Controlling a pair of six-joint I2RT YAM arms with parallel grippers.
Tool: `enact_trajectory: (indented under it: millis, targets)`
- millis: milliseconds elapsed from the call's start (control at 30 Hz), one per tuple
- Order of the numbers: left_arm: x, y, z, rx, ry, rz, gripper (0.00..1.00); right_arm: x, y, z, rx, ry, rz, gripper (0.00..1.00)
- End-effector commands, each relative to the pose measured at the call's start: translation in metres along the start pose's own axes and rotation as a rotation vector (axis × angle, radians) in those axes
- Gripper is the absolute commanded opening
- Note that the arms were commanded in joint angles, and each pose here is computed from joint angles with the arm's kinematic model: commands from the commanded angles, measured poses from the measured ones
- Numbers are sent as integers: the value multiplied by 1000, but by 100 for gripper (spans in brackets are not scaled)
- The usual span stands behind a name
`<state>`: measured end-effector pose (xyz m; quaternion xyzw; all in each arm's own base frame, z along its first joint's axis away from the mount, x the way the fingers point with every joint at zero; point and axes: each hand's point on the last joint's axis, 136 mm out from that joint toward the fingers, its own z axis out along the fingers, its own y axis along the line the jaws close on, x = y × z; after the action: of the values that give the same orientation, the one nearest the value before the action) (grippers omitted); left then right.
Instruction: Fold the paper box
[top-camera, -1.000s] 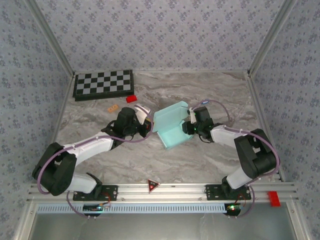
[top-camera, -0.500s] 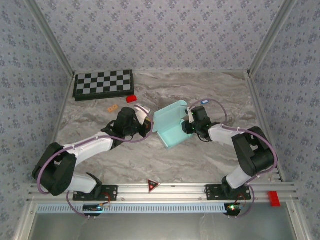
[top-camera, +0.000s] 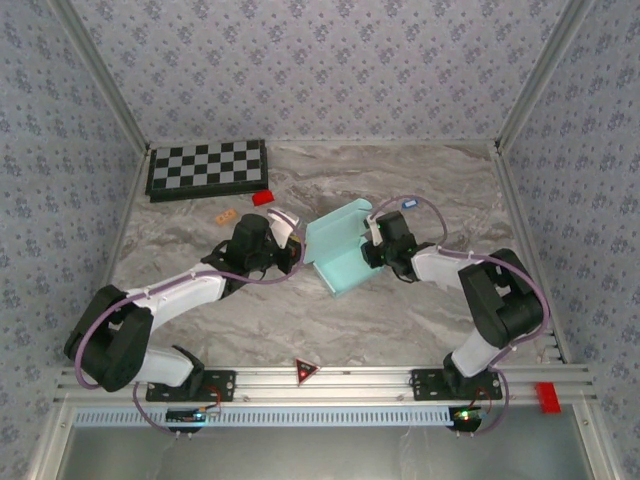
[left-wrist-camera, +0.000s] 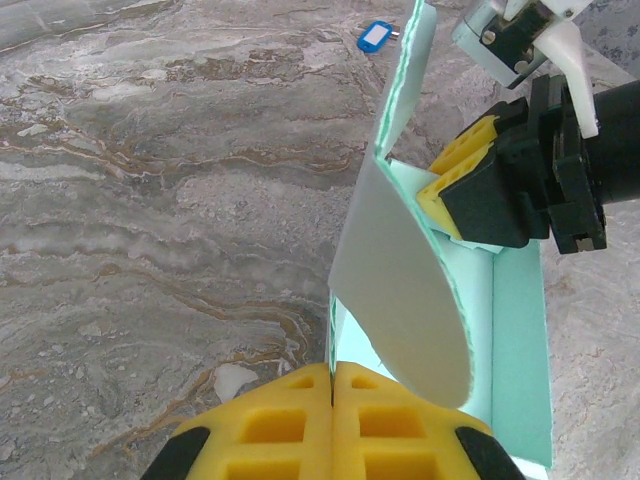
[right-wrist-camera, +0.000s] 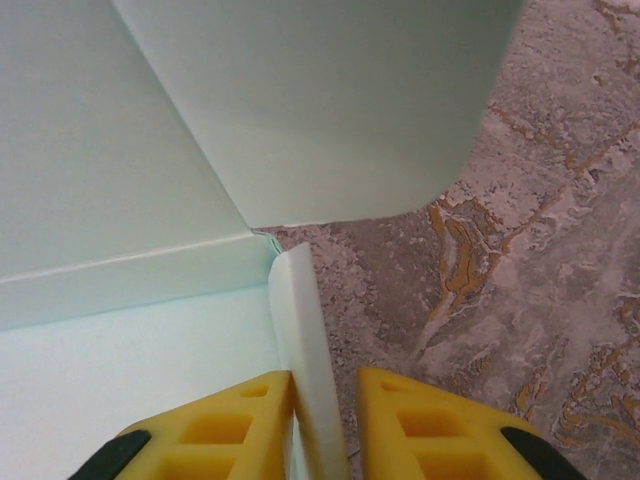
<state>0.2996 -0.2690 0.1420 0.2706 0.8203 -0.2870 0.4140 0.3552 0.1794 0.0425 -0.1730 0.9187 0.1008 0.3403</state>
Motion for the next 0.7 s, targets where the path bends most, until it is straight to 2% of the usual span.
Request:
enact_trajectory:
  millis: [0, 667]
  targets:
    - [5, 2, -2, 2, 21, 3, 0, 4, -8, 4, 50, 30, -31, 24]
    - [5, 5, -5, -1, 19, 9, 0, 2, -6, 9, 132, 40, -91, 26]
